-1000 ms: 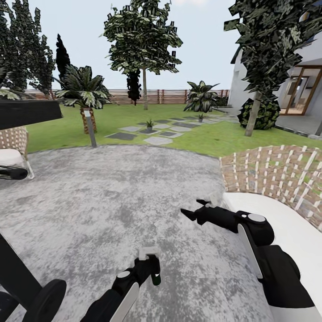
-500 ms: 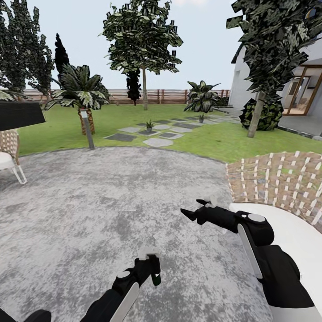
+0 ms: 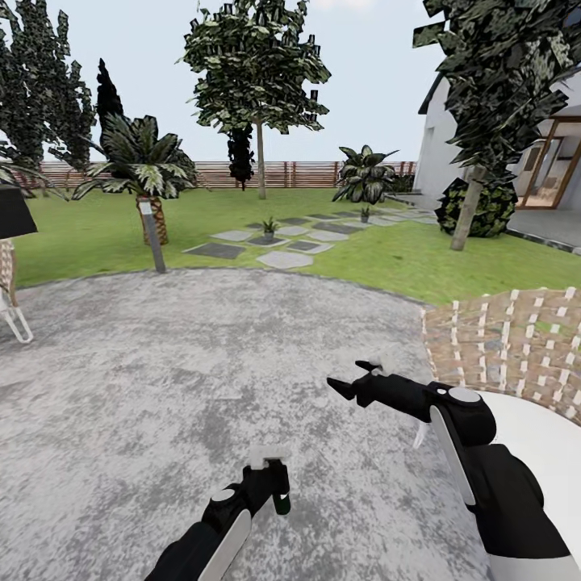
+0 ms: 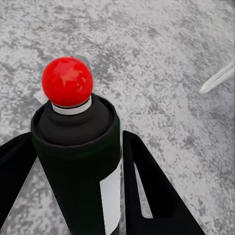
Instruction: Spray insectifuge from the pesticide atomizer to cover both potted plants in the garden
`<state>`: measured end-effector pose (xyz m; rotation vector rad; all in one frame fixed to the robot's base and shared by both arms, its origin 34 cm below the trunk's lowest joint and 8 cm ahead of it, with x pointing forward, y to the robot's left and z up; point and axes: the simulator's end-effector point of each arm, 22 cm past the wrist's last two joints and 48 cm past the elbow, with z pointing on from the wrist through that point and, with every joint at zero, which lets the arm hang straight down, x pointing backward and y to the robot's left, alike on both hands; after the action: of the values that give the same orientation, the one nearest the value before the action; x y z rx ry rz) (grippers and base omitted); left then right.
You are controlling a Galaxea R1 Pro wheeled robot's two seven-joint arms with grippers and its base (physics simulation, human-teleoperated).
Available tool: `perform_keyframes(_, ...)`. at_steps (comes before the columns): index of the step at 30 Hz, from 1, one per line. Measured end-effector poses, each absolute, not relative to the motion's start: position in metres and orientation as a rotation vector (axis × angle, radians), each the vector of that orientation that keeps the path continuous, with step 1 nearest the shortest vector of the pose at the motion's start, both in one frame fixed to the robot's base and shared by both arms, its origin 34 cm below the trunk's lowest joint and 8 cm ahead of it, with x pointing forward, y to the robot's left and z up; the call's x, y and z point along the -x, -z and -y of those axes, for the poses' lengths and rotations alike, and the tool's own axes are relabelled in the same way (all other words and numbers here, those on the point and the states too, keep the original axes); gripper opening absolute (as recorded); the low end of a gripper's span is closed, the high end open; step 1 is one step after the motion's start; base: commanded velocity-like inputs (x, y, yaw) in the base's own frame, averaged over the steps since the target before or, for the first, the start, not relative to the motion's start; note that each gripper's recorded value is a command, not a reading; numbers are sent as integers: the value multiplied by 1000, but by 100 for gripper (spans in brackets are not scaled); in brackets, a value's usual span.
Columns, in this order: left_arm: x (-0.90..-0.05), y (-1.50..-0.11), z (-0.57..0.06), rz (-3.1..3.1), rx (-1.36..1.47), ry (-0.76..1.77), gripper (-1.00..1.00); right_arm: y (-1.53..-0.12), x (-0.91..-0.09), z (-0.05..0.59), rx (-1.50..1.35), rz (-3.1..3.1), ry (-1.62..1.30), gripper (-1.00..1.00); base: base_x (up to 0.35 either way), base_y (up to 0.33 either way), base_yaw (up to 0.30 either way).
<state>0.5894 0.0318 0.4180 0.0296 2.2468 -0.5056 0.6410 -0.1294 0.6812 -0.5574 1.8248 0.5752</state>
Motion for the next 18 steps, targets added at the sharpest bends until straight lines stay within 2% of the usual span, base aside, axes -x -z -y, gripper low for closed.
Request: perform_keyframes(18, -590, -419, -32, -2243, -31, 508, -100, -604, -632, 136, 504, -2006, -612, 100, 340, 0, 0)
